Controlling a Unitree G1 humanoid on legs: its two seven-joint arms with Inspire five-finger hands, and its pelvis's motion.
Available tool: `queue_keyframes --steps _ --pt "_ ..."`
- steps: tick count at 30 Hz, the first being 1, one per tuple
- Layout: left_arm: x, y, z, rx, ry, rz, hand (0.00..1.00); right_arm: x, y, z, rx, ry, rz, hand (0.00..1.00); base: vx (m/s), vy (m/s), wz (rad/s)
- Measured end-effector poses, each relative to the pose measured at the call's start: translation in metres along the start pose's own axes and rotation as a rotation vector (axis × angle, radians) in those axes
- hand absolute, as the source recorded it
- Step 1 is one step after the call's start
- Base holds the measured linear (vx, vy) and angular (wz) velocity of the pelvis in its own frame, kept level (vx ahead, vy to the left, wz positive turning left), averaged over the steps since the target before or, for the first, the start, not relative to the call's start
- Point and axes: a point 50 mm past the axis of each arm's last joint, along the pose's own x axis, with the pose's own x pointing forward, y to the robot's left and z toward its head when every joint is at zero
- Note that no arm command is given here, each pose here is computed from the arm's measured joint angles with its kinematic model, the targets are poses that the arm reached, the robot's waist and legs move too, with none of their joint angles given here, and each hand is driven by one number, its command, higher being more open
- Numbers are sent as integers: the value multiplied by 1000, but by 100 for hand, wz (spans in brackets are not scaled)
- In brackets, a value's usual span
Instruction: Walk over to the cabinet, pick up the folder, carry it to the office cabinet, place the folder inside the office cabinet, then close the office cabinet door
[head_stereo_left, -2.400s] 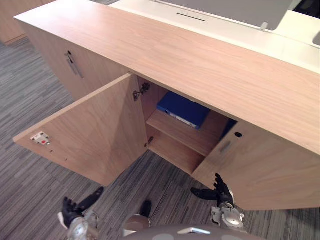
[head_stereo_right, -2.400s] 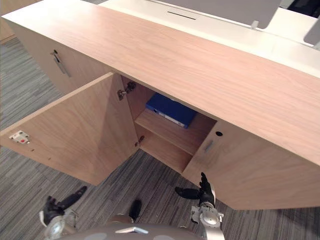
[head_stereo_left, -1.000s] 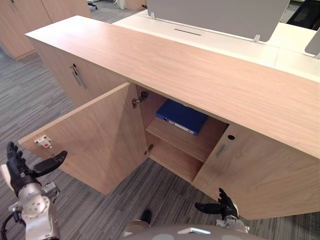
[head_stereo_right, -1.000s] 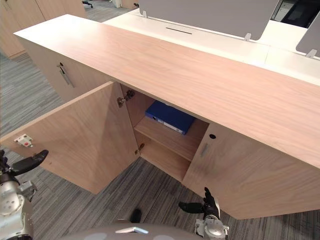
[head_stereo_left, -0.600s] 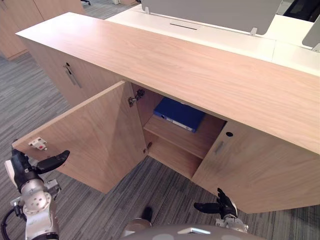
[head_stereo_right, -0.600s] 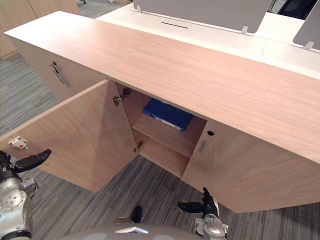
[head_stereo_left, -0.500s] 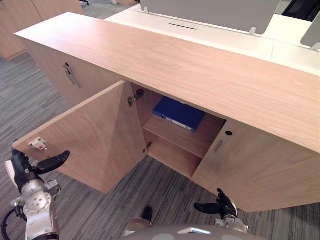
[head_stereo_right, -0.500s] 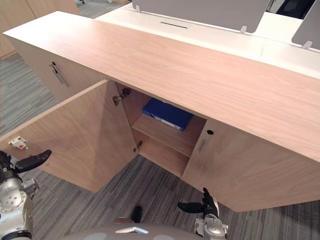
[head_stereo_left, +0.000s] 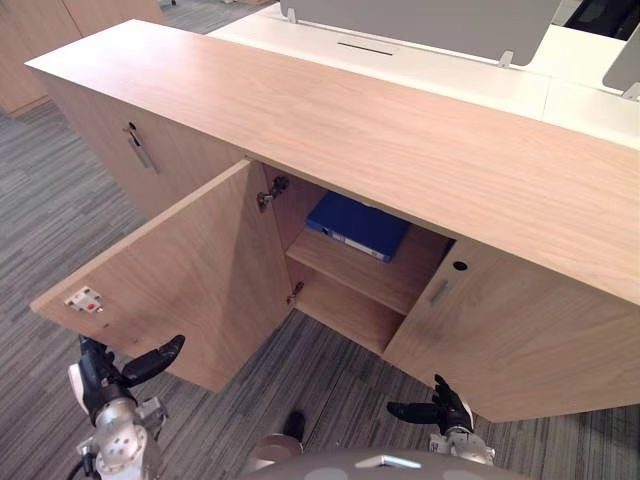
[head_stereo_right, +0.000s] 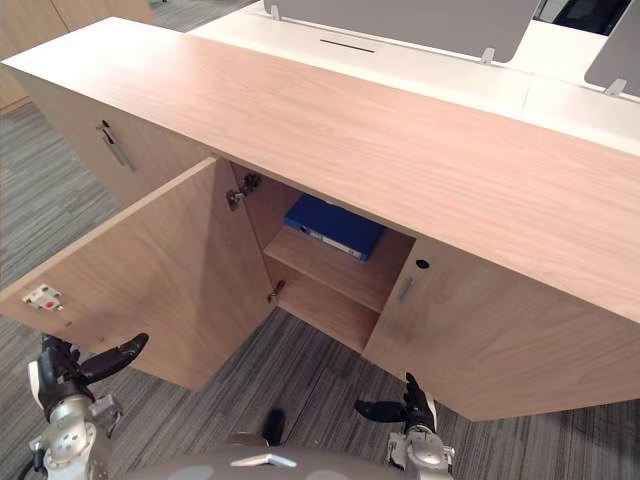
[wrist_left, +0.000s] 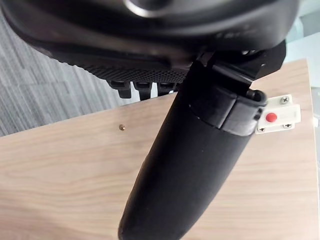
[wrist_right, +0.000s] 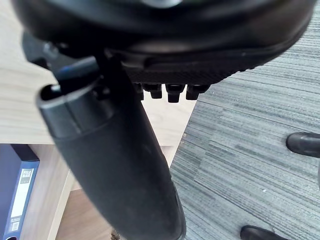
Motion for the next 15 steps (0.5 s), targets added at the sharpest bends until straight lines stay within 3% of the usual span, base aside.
queue_keyframes --steps 15 --pt "-37 -12 -18 -99 87 -113 100 -5 11 -4 -18 -3 39 100 -17 2 1"
